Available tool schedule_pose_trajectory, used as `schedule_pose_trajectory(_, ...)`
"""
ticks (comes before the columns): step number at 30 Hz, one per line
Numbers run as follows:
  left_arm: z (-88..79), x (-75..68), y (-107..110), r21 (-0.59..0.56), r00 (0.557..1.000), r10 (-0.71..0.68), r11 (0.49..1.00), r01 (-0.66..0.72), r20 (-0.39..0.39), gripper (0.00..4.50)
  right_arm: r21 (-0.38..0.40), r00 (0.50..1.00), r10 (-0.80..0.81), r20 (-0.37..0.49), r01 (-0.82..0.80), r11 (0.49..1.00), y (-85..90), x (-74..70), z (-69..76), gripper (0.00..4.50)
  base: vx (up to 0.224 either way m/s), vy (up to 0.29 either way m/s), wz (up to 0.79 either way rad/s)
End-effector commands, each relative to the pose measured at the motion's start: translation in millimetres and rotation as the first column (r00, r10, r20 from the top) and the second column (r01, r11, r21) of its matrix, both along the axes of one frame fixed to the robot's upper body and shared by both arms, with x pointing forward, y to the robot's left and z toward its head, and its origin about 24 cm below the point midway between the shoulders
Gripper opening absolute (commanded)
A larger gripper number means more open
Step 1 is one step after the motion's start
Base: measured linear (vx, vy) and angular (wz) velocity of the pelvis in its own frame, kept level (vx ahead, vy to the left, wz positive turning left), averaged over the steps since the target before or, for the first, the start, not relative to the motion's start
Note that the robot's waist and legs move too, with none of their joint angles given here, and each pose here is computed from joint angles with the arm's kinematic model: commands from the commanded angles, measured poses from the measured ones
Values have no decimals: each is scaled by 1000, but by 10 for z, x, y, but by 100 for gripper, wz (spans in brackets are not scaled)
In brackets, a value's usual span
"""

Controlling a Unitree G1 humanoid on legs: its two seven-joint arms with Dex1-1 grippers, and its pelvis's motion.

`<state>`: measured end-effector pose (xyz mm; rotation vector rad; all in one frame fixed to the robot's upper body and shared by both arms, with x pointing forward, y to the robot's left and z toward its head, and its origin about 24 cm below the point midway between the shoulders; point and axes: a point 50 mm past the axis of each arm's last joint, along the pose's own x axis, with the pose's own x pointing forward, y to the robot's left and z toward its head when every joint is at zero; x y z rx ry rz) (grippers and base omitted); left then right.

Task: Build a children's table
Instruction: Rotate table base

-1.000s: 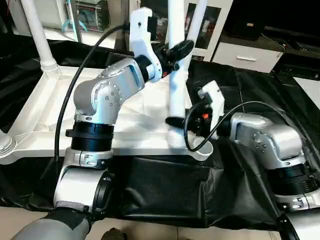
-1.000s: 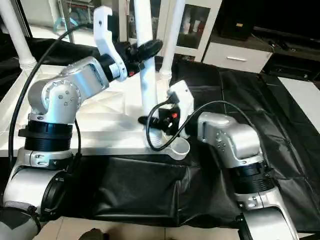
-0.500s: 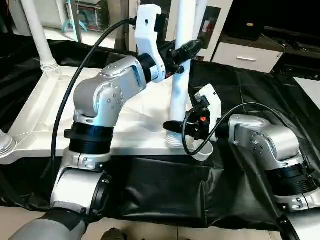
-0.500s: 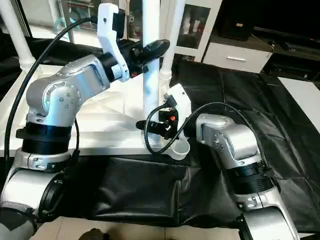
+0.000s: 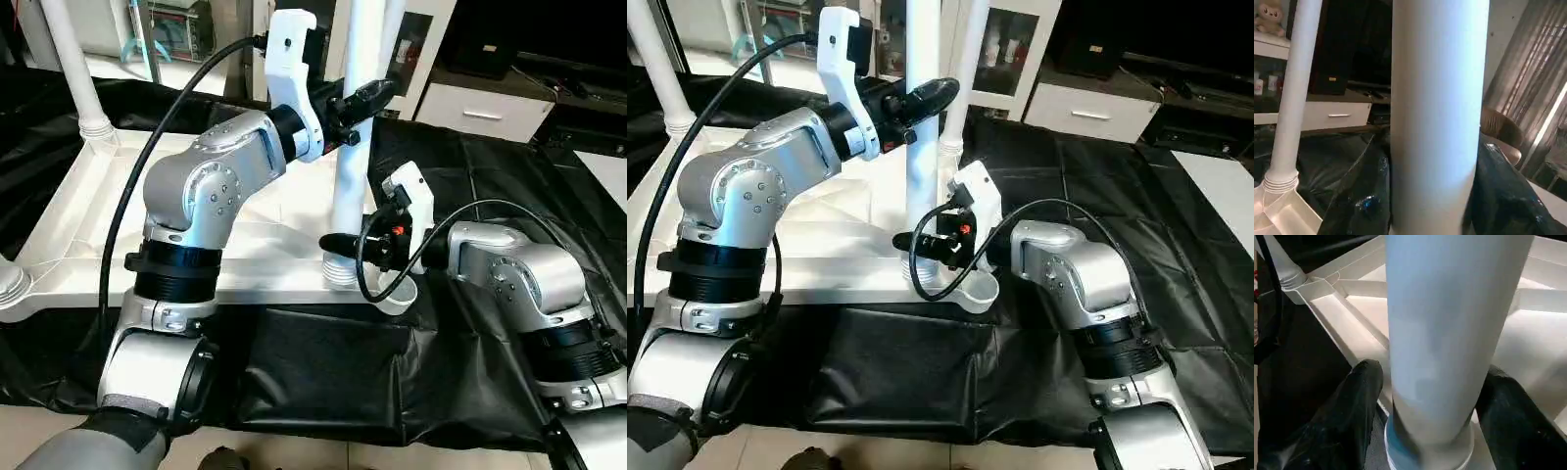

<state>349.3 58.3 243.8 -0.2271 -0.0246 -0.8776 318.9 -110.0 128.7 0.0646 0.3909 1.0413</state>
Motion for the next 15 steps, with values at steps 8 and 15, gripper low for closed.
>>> schedule_pose_trajectory(8, 34, -52, -46, 14, 999, -35, 999, 35, 34, 171, 12, 999, -37, 33, 36, 999, -64, 63, 79, 243, 0, 0, 0)
schedule_pose_trajectory(15, 38, -55, -50, 16, 998, -40, 999, 39, 38, 171, 1, 998, -33, 50, 33, 999, -59, 61, 77, 188, 0, 0, 0)
